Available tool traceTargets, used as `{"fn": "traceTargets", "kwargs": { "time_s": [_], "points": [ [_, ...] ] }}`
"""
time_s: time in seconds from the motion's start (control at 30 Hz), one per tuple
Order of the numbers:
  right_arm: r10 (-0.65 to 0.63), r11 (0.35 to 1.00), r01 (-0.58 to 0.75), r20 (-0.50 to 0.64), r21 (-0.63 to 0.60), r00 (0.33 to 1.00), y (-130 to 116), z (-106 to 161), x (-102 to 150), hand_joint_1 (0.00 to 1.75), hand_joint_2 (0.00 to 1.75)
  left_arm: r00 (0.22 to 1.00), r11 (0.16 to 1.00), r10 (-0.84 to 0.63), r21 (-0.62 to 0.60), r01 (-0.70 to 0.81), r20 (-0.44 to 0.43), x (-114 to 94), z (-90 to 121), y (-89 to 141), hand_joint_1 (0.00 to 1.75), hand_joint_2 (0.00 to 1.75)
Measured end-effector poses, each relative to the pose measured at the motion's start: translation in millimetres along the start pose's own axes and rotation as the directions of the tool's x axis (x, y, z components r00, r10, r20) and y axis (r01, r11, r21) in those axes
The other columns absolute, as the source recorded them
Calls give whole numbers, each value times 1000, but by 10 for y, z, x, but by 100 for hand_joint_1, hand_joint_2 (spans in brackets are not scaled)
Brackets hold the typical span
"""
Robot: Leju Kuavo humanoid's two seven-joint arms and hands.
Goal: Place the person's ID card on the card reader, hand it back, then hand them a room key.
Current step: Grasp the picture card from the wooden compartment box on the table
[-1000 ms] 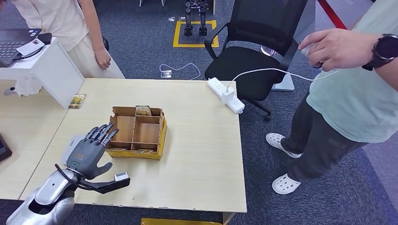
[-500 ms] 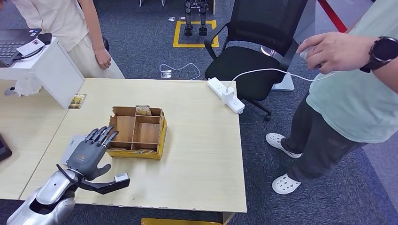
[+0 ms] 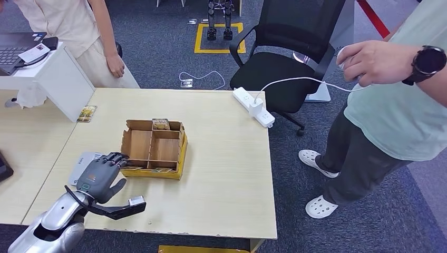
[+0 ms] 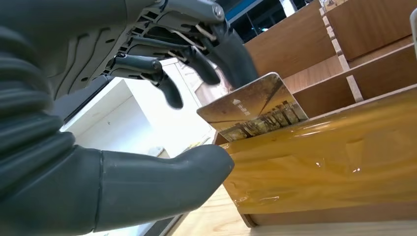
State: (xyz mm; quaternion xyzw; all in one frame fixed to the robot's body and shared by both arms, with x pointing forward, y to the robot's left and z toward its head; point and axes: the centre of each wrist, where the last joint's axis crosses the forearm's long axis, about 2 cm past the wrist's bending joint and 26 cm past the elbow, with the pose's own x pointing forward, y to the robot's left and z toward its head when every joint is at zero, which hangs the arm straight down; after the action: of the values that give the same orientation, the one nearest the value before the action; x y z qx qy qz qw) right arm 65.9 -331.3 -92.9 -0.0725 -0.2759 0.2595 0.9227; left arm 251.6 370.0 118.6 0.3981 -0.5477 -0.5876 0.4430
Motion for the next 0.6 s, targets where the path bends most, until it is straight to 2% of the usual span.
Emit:
{"fn": "traceTargets", "kwargs": {
  "time_s": [0.6],
  "points": [
    [-11, 1000, 11, -1, -3, 1000, -2, -3, 6, 0, 0, 999, 999, 36, 17, -37, 26, 6, 6, -13, 175, 175]
  ]
}}
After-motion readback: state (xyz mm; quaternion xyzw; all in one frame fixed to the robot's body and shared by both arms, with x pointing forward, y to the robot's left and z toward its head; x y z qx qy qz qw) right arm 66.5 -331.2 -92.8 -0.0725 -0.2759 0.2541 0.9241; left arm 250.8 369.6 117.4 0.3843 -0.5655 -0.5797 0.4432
